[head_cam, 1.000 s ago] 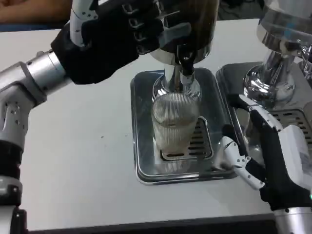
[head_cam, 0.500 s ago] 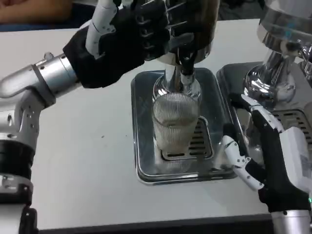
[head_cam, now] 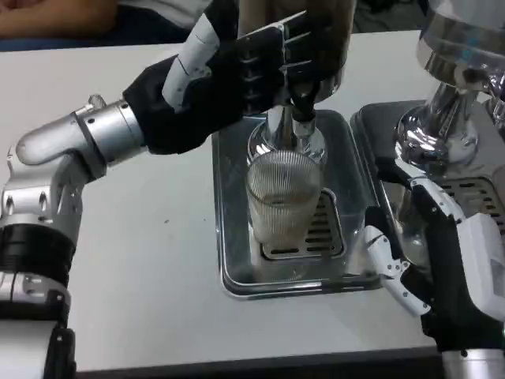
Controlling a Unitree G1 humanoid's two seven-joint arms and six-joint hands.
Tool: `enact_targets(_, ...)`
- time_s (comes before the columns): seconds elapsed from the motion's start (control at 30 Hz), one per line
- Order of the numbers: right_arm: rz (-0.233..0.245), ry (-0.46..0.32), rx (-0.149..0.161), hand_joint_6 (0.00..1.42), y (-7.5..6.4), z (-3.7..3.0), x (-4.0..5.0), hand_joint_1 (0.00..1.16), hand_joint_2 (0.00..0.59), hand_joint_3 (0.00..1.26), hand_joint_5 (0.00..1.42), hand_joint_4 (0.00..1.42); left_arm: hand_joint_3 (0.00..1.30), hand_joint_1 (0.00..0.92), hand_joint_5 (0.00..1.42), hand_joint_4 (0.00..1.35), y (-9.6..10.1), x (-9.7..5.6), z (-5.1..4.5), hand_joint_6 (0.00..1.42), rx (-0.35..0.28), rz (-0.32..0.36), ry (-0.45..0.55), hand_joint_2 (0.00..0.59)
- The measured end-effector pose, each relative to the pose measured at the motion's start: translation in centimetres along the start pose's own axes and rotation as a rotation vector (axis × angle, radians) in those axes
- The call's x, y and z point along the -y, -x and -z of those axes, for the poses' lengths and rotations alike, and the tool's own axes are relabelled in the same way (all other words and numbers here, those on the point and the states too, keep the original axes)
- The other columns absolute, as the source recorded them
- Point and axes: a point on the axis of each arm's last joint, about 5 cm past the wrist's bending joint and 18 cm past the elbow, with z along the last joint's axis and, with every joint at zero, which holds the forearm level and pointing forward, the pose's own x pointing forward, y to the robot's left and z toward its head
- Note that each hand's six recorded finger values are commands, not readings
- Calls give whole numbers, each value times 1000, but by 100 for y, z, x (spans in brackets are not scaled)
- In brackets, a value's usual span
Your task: Grasp the cup under the faucet to collect the drink, then remove the cup.
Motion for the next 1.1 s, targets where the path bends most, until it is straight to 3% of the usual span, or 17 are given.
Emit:
enact_targets(0.33, 10, -5, -8, 231, 36, -14, -12, 359, 470, 281, 233, 309, 47, 0, 64, 0, -48, 33, -28, 0, -57, 50, -174, 41)
enact_targets(1.1, 17, -9, -13, 231, 46, -16, 2, 349, 461, 282, 236, 309, 84, 0, 13, 0, -56, 124, -74, 0, -63, 85, -560, 21)
